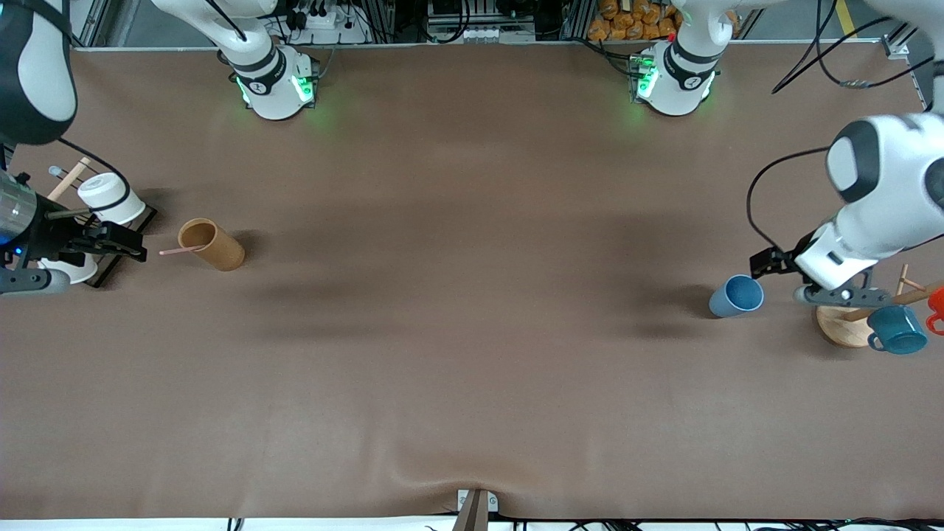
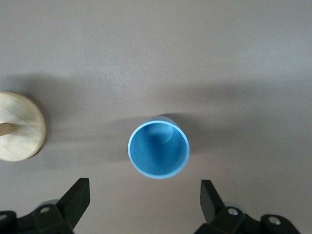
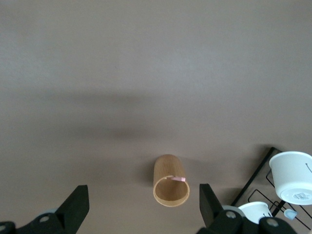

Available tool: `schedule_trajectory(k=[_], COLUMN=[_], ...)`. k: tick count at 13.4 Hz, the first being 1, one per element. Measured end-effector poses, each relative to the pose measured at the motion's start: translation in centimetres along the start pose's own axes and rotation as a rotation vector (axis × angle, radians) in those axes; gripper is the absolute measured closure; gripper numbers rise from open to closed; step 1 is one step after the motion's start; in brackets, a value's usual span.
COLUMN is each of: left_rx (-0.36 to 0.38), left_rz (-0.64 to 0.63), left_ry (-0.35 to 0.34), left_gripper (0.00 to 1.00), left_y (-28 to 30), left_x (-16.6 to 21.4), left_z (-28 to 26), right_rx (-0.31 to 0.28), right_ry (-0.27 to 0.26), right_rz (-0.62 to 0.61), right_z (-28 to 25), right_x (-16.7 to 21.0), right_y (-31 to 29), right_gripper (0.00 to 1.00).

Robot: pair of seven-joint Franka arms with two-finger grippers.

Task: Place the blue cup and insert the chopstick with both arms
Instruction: 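Grasp the blue cup with the left gripper while the right gripper grasps the chopstick, then lift the chopstick with the right gripper while the left gripper carries the cup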

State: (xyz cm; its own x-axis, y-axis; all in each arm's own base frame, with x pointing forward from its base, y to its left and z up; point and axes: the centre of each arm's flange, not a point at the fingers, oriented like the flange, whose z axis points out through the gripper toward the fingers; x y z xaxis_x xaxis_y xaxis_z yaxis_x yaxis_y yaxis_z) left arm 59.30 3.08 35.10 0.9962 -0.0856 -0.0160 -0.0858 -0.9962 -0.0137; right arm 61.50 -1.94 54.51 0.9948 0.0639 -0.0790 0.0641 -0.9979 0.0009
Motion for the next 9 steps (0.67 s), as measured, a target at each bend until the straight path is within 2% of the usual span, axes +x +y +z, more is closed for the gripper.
schedule_trajectory(k=[3, 7, 9], left_rx=[-0.005, -0.007, -0.009], left_rz=[-0.009, -0.012, -0.016], left_ry=[-0.011, -0.02, -0.026], left_gripper=[0.0, 0.07, 0.24], left_y=[-0.6, -0.9, -1.2], left_x=[0.8, 0.9, 0.9], left_z=[4.6, 6.7, 7.0], right_rx=[0.003, 0.009, -0.009], right_ry=[-0.05, -0.123, -0.155], right_rz=[0.009, 0.052, 0.049], right_z=[0.6, 4.1, 5.8], right_x=[-0.5, -0.4, 0.1], right_y=[0.5, 3.3, 3.5], right_gripper=[0.0, 0.0, 0.0])
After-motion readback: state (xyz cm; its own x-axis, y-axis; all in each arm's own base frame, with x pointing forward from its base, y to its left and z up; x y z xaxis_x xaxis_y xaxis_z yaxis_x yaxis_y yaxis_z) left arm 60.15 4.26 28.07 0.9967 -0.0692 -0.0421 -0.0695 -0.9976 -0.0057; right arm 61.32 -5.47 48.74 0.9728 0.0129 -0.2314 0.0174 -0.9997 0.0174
